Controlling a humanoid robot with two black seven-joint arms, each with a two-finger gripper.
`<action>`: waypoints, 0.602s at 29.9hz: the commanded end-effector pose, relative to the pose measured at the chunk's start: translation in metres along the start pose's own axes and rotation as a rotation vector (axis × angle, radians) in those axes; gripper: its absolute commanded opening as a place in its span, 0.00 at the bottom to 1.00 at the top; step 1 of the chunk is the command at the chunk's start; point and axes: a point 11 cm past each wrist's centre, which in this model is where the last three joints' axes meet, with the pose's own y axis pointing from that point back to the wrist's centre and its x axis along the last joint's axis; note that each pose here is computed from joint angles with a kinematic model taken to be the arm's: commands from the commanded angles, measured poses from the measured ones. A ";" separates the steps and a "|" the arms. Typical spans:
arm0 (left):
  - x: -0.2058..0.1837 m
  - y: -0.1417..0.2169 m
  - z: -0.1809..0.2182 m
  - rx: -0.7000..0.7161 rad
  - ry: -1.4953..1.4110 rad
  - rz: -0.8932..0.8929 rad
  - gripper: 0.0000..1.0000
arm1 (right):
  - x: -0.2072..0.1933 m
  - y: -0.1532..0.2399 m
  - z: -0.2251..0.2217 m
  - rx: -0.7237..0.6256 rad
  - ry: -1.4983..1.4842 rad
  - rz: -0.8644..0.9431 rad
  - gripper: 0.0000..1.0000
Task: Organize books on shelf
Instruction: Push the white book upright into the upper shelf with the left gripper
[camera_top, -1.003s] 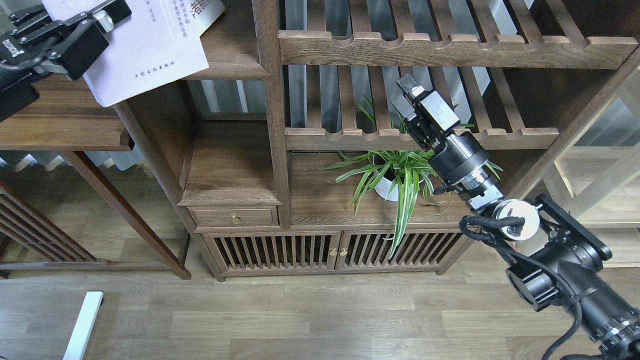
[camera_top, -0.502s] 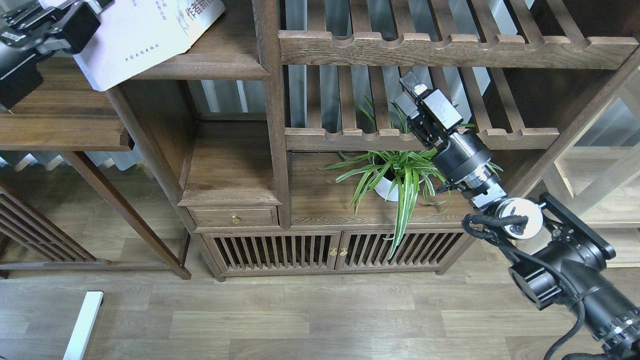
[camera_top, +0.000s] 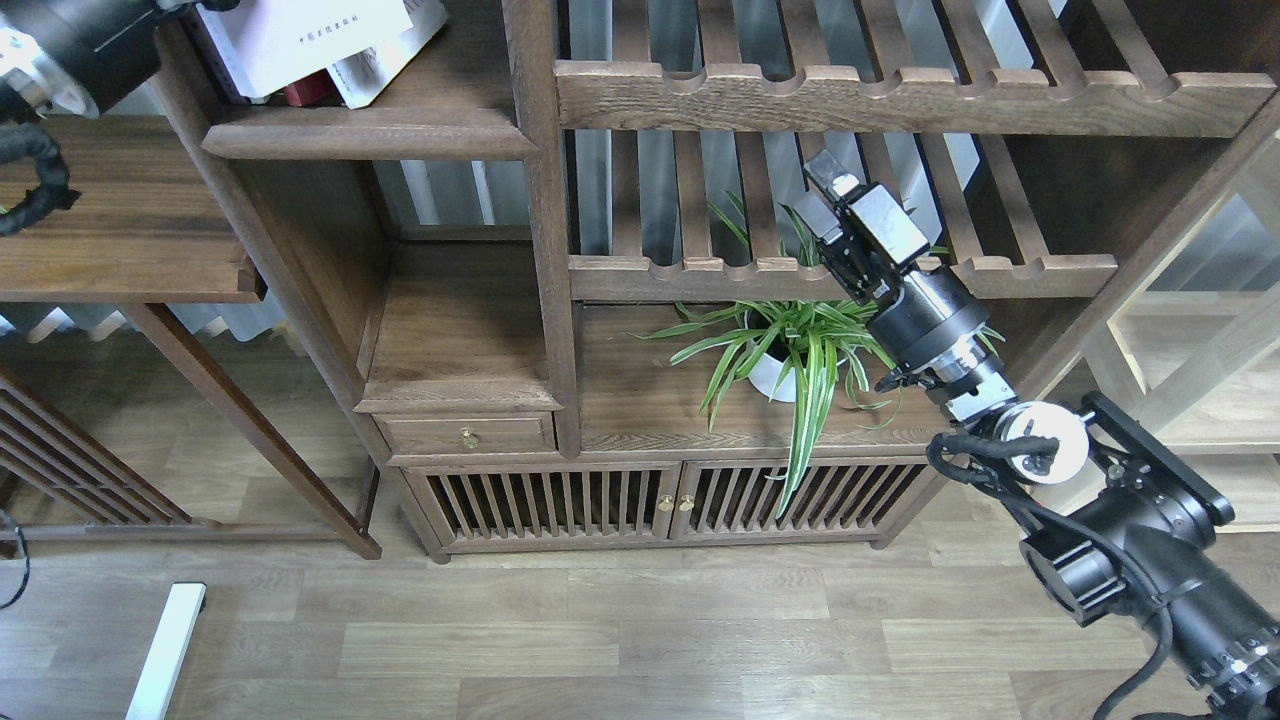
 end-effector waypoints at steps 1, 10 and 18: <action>0.006 -0.010 0.006 -0.007 -0.006 0.021 0.01 | 0.000 0.000 0.000 0.001 0.000 0.000 0.91; 0.007 -0.037 -0.015 0.020 0.006 0.042 0.01 | -0.001 0.000 -0.001 0.002 0.002 -0.002 0.91; -0.001 -0.060 -0.020 0.015 0.003 0.044 0.01 | 0.000 0.002 -0.001 0.000 0.002 0.003 0.91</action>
